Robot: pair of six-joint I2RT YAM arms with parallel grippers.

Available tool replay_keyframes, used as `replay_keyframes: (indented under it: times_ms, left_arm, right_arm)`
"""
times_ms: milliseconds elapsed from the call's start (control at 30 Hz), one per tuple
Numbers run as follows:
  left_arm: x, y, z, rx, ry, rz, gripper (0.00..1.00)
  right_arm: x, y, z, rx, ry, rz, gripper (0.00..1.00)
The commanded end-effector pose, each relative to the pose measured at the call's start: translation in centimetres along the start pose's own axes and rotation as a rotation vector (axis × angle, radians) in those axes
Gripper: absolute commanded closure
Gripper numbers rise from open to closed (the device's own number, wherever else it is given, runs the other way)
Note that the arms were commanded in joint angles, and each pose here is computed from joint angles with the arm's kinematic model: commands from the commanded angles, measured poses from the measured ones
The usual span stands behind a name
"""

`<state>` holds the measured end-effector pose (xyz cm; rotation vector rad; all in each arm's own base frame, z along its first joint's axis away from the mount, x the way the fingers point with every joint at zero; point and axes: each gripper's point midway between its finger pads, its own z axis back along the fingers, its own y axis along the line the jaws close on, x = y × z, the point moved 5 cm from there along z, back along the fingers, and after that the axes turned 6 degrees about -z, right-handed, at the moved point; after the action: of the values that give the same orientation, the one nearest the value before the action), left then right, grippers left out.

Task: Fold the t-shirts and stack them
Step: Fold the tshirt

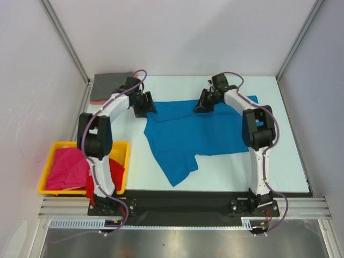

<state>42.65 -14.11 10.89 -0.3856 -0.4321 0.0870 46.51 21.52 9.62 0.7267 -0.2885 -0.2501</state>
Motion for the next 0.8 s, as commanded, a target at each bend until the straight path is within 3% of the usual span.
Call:
replay_keyframes:
  times_ms: [0,133,267,300,500,600,767]
  left_arm:
    - [2.9,-1.0,6.7,0.040,-0.164,0.007,0.34]
    - [1.0,-1.4,8.7,0.003,-0.169,0.044,0.30]
    - [-2.1,-1.2,9.5,-0.063,-0.114,0.073,0.36]
    - [-3.3,-1.0,9.7,-0.073,-0.094,0.076,0.39]
    - [-8.7,-1.3,9.6,-0.130,0.000,0.060,0.47]
    - [-11.8,-2.0,9.3,-0.147,0.051,0.032,0.51]
    - [-15.8,-3.5,9.5,-0.168,0.091,-0.042,0.52]
  right_arm:
    - [1.6,1.5,9.5,-0.142,-0.155,0.012,0.73]
    - [0.7,-3.3,16.4,-0.368,-0.241,-0.116,0.65]
    - [-3.6,-10.6,21.7,-0.529,-0.271,-0.347,0.63]
    - [-4.0,-11.4,24.4,-0.521,-0.344,-0.395,0.63]
    - [-10.9,-17.7,28.3,-0.592,-0.402,-0.622,0.61]
    - [-12.2,-20.7,29.7,-0.607,-0.477,-0.716,0.62]
    - [-12.2,-25.0,30.3,-0.769,-0.500,-0.651,0.63]
